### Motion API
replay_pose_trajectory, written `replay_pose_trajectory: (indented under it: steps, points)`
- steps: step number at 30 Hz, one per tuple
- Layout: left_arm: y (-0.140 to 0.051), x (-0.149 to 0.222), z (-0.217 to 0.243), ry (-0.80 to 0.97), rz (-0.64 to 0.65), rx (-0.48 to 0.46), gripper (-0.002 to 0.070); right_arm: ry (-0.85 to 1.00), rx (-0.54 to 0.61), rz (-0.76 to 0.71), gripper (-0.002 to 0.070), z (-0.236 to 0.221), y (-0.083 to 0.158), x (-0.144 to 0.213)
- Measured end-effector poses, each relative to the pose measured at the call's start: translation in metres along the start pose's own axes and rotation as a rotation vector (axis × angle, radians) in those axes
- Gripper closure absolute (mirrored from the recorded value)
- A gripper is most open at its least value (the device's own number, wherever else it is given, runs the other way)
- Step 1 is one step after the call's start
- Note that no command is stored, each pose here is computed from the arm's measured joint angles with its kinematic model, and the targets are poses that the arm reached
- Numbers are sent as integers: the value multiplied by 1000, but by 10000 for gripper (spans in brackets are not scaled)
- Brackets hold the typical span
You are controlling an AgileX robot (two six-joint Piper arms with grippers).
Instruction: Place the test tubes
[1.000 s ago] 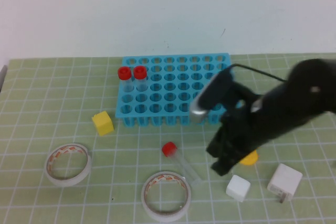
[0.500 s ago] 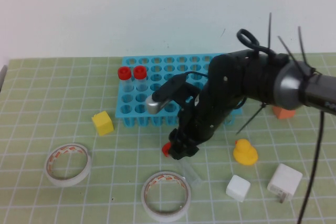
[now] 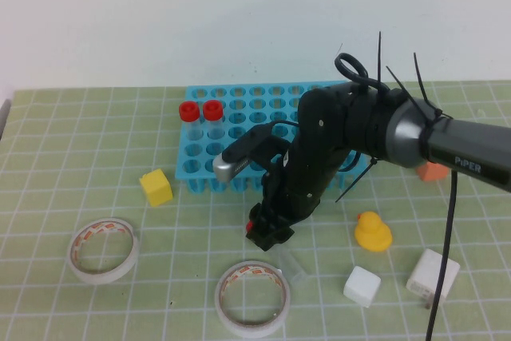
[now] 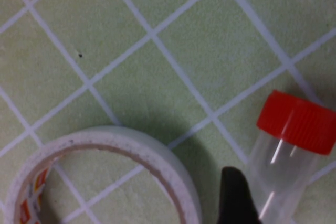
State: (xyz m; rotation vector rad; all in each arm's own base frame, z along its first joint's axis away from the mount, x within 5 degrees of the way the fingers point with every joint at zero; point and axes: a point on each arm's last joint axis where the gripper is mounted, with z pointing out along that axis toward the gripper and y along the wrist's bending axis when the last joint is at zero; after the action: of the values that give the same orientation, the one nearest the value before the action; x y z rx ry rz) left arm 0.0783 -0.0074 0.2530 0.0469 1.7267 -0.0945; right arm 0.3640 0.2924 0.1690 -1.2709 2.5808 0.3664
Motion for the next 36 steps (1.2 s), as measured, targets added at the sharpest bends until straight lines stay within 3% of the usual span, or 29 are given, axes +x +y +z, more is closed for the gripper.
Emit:
replay_pose_trajectory:
  steps: [17, 36]
  points:
    - [0, 0, 0, -2, -5, 0, 676, 131, 21, -50, 280, -1, -2, 11]
    - [0, 0, 0, -2, -13, 1, 676, 234, 37, -1, 280, -3, -2, 20]
